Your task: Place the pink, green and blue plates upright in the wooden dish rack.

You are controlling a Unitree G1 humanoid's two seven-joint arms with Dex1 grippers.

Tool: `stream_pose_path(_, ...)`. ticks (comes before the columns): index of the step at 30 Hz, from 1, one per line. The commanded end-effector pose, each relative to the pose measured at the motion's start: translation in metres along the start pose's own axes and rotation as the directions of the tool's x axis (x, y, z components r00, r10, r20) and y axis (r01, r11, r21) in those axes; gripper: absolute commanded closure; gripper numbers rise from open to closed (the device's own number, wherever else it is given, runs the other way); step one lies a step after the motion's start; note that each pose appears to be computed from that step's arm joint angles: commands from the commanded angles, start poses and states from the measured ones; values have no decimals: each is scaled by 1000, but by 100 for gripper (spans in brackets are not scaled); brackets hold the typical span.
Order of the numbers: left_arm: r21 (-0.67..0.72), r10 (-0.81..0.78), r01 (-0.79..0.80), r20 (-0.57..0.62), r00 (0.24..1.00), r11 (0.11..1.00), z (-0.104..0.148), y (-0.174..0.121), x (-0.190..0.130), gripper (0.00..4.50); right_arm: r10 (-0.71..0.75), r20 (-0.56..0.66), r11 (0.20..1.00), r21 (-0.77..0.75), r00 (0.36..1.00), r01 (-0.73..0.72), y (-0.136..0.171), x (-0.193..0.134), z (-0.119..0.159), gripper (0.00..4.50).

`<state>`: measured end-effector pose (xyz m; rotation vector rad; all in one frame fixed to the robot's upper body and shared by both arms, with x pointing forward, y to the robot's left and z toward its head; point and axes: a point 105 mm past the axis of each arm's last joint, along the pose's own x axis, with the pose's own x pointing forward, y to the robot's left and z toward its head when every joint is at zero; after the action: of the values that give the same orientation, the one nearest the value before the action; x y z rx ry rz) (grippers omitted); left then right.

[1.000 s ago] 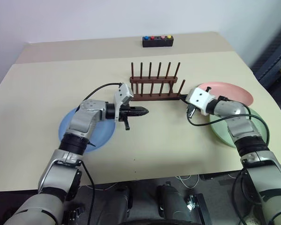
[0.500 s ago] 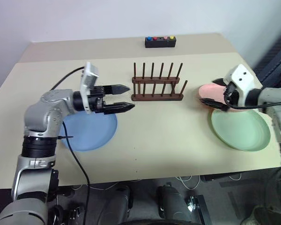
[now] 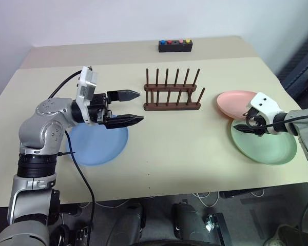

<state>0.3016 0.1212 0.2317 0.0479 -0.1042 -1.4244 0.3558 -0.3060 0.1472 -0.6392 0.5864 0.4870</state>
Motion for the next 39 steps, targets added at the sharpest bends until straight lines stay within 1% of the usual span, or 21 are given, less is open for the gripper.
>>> stream_pose_path(1, 42, -3, 3, 6, 1000, 999, 9, -3, -2, 0, -27, 78, 999, -20, 997, 29, -13, -10, 24, 366)
stream_pose_path(2, 39, 0, 0, 8, 1000, 999, 9, -3, -2, 0, -24, 79, 999, -25, 997, 26, -14, -11, 26, 422)
stream_pose_path(3, 38, 1, -2, 8, 1000, 999, 9, -2, -2, 0, -15, 87, 1000, -25, 996, 18, -13, -12, 28, 444)
stream_pose_path(6, 40, 9, -10, 11, 1000, 999, 8, -2, -1, 0, -7, 93, 999, -33, 996, 11, -14, -14, 31, 444)
stream_pose_path(9, 37, 14, -14, 16, 1000, 999, 8, -1, -1, 0, -16, 135, 999, -33, 991, 21, -18, -18, 41, 444)
stream_pose_path(13, 40, 37, -38, 27, 999, 998, 10, 4, -2, 0, -87, 283, 995, -14, 955, 95, -33, -28, 74, 444)
stream_pose_path(14, 48, 50, -52, 32, 998, 998, 11, 6, -2, 0, -108, 344, 993, 1, 933, 115, -38, -33, 87, 444)
stream_pose_path(17, 73, 88, -92, 52, 995, 993, 14, 13, -4, 0, -144, 514, 989, 92, 846, 112, -46, -45, 120, 444)
stream_pose_path(19, 74, 104, -109, 71, 992, 991, 18, 16, -7, 0, -137, 673, 981, 196, 727, 4, -44, -58, 151, 444)
stream_pose_path(21, 73, 114, -120, 84, 990, 990, 21, 18, -9, 0, -146, 765, 962, 257, 628, -89, -43, -69, 170, 444)
stream_pose_path(22, 68, 115, -122, 90, 989, 990, 22, 18, -10, 0, -163, 817, 933, 309, 553, -183, -45, -79, 181, 444)
stream_pose_path(24, 64, 121, -127, 99, 988, 990, 24, 18, -12, 0, -185, 890, 859, 352, 416, -372, -49, -97, 197, 444)
stream_pose_path(25, 61, 122, -129, 103, 987, 990, 25, 18, -13, 0, -192, 910, 813, 357, 367, -460, -49, -103, 202, 444)
stream_pose_path(26, 61, 124, -130, 103, 987, 990, 25, 17, -14, 0, -180, 922, 785, 344, 343, -514, -46, -106, 205, 444)
stream_pose_path(29, 62, 127, -134, 107, 986, 989, 27, 16, -16, 0, -163, 938, 716, 326, 305, -618, -39, -108, 212, 444)
stream_pose_path(31, 60, 126, -134, 109, 986, 989, 27, 15, -17, 0, -153, 942, 689, 319, 300, -651, -35, -109, 213, 444)
stream_pose_path(33, 71, 118, -125, 103, 988, 990, 27, 12, -19, 0, -155, 947, 612, 316, 282, -725, -32, -107, 216, 444)
stream_pose_path(34, 86, 111, -119, 94, 989, 989, 26, 10, -20, 0, -148, 947, 586, 317, 286, -746, -28, -105, 216, 444)
stream_pose_path(36, 140, 110, -122, 93, 990, 983, 26, 6, -23, 0, -115, 940, 572, 326, 320, -753, -17, -97, 214, 444)
stream_pose_path(38, 149, 109, -124, 108, 988, 981, 28, 4, -26, 0, -99, 928, 561, 350, 359, -750, -9, -86, 210, 444)
stream_pose_path(39, 154, 111, -127, 113, 987, 980, 29, 3, -27, 0, -98, 928, 545, 353, 360, -761, -7, -84, 208, 444)
